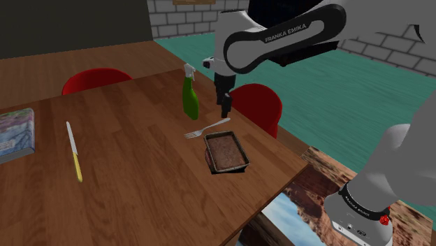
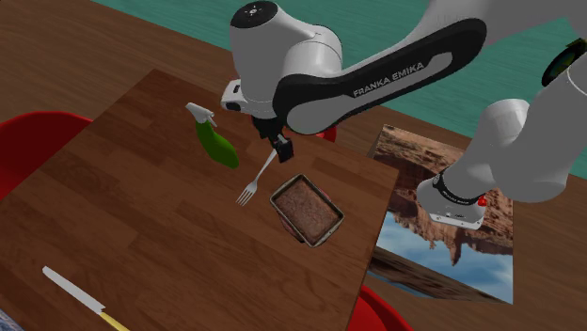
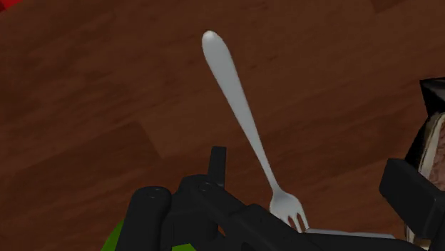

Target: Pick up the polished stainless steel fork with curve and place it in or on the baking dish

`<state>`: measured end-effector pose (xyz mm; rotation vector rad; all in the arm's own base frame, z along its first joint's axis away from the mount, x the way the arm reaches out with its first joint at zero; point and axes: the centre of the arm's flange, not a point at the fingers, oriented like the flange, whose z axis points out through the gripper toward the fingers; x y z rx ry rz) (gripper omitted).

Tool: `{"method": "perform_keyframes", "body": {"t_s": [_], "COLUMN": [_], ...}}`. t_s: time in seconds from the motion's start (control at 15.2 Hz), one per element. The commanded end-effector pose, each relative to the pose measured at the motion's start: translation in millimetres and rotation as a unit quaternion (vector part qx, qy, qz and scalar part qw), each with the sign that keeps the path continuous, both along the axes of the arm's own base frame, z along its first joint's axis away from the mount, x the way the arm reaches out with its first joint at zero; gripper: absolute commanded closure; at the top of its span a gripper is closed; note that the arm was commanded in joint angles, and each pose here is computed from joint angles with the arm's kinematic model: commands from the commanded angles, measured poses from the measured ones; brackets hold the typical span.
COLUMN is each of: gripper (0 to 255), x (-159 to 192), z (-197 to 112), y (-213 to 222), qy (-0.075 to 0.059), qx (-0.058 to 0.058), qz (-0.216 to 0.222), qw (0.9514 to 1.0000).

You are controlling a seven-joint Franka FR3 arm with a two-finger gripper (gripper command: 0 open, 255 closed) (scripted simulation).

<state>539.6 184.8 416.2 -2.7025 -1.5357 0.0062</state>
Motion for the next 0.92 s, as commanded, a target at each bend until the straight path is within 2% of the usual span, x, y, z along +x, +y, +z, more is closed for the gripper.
{"method": "perform_keyframes", "body": {"t_s": [0.0, 0.4, 0.86], "gripper": [0, 0, 0], "x": [9.1, 26.7, 26.5], "z": [-14.5, -45.5, -82.4], "y": [21.7, 81.7, 83.4], "qy": [-0.003, -0.012, -0.012], "qx": [0.003, 0.011, 0.011], "qz": [0.033, 0.119, 0.119], "qw": [0.9995, 0.9927, 0.9927]}}
